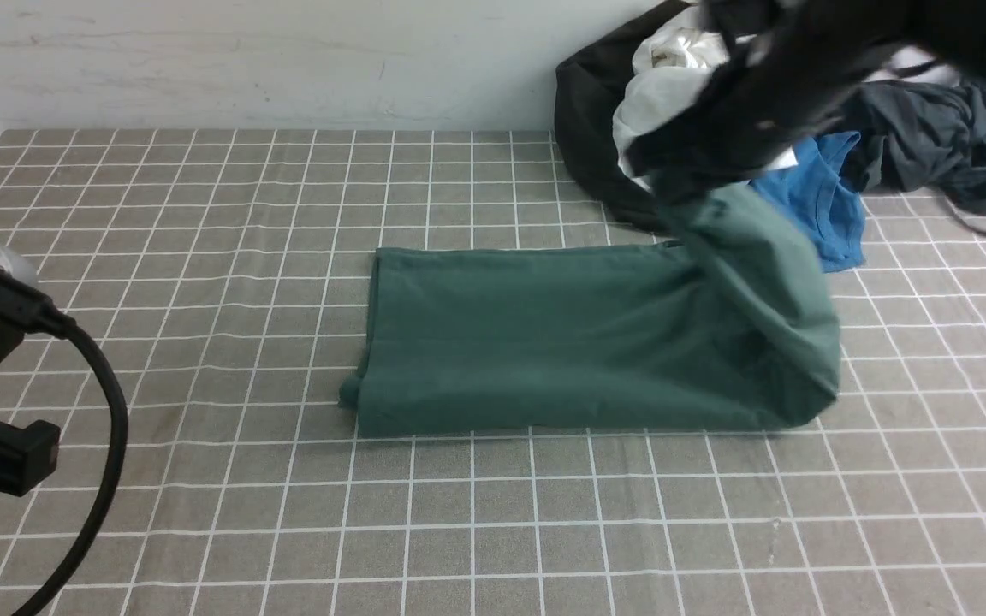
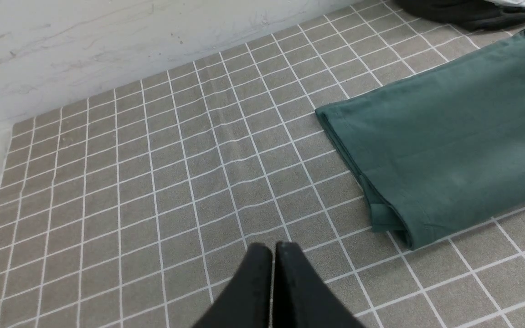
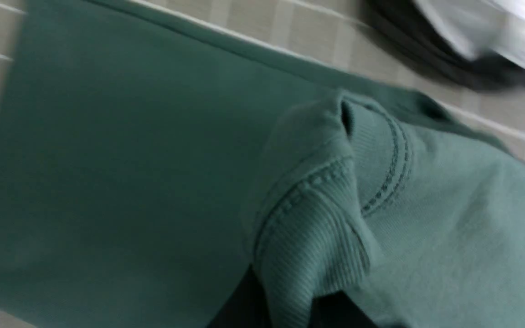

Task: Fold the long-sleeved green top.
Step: Use the right arm to drag the right edge of the fabric to the left and folds it over the left edge

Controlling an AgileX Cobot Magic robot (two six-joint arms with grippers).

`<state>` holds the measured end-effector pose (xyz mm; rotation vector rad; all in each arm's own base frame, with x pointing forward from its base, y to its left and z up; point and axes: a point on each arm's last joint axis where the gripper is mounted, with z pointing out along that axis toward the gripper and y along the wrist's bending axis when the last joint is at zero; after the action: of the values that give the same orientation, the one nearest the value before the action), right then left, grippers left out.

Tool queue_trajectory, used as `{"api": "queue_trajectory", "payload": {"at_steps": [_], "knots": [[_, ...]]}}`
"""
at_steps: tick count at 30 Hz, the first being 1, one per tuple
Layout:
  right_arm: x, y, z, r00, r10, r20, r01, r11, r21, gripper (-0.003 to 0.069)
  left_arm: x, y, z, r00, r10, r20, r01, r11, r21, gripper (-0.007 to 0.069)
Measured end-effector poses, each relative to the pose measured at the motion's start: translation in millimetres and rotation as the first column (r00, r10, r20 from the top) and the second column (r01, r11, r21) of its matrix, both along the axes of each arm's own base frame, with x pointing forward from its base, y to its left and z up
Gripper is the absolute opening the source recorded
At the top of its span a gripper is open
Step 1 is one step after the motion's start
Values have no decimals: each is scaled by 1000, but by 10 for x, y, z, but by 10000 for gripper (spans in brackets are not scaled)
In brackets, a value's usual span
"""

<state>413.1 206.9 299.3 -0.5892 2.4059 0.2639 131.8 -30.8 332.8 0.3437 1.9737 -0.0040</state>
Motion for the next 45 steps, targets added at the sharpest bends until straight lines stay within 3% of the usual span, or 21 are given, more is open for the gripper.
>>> {"api": "queue_trajectory", "payload": {"at_steps": [5,9,14,19,23,27,28,32,36,41,45], "knots": [[-101,877,-429,988,145,56,-148,987,57,11,-1,-4,-1,1000,-1,-3,1,1000,-8,-8],[-84,1269,-828,979,203,36,-204,978,44,30,-3,-8,-2,1000,0,-7,0,1000,-21,-8],[-24,1370,-968,977,215,4,-215,976,29,139,-4,-10,-4,1000,0,-10,0,1000,-27,-8],[7,1362,-567,972,231,50,-231,973,-5,332,-5,-9,-6,1000,1,-12,-1,1000,-26,-8],[10,1290,-400,970,236,65,-230,969,-92,380,-5,-10,-6,1000,1,-13,-1,1000,-27,-8],[29,1227,-470,974,224,33,-214,959,-186,340,-5,-10,-6,1000,1,-13,-1,1000,-27,-8],[43,1237,-615,980,198,-13,-197,962,-190,288,-5,-10,-6,1000,1,-13,-1,1000,-27,-8],[67,1300,-942,982,165,-95,-178,971,-161,193,-5,-10,-6,1000,1,-13,-1,1000,-28,-8],[20,1547,-1273,971,201,-131,-207,978,-33,57,-5,-11,-7,1000,1,-14,-1,1000,-31,-8],[-95,1838,-957,949,309,63,-314,947,75,-10,-5,-12,-7,1000,1,-15,-1,999,-33,-8],[-108,1713,-453,929,326,174,-328,944,-18,-11,-6,-12,-7,1000,0,-15,-1,999,-34,-8]]}}
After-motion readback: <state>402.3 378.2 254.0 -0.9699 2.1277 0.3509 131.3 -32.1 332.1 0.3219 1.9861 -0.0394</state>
